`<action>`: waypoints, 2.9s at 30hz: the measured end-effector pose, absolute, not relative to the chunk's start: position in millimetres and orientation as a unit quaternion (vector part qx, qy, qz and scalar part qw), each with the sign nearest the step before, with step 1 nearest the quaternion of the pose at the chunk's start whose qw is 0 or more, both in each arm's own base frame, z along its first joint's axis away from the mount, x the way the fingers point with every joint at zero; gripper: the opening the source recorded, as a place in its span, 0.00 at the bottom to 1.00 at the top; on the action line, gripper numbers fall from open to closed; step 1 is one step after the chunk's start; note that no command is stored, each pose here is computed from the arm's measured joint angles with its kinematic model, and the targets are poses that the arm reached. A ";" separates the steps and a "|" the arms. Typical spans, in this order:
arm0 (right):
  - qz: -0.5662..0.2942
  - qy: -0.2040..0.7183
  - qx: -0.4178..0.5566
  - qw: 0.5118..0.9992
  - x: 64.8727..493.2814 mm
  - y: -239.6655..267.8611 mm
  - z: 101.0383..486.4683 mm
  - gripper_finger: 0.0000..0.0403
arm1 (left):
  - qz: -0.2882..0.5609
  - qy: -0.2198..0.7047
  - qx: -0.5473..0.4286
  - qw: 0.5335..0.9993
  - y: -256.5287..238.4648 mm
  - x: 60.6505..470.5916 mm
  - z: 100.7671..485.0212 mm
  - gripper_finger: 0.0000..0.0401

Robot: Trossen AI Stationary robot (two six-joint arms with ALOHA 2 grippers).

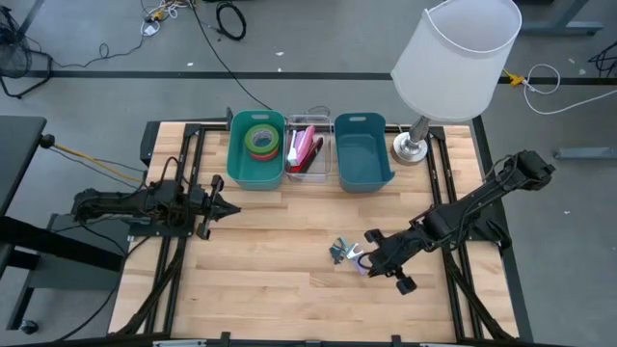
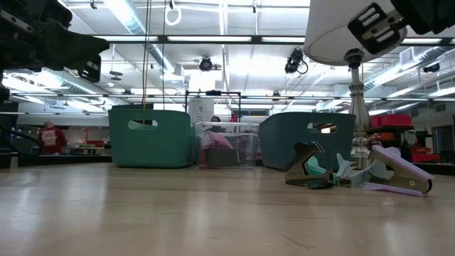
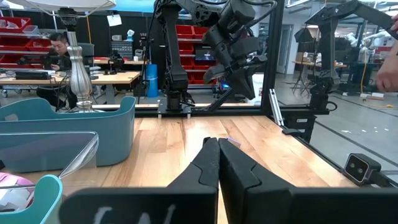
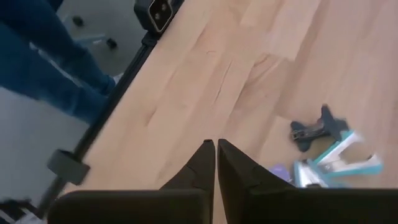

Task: Pick and place Stapler, Stapler remover, tape
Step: Put the violet staple remover into the blue bin

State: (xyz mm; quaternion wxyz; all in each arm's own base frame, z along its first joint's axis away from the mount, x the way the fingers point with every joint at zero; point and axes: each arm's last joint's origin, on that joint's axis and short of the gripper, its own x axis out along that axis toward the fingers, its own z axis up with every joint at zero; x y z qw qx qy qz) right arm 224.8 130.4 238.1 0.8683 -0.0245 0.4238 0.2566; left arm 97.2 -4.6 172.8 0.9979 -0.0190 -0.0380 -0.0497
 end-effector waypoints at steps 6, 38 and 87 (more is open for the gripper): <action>0.193 0.460 0.077 0.864 227.1 131.1 233.3 0.06 | -0.050 -0.038 -0.019 0.998 -4.6 97.2 172.8 0.01; -0.147 0.502 0.394 0.755 228.0 126.0 209.7 0.25 | -0.050 -0.038 -0.019 0.998 -4.6 97.2 172.9 0.01; -0.247 0.499 0.370 0.744 258.0 138.9 157.9 0.58 | -0.050 -0.038 -0.019 0.998 -4.6 97.2 172.9 0.01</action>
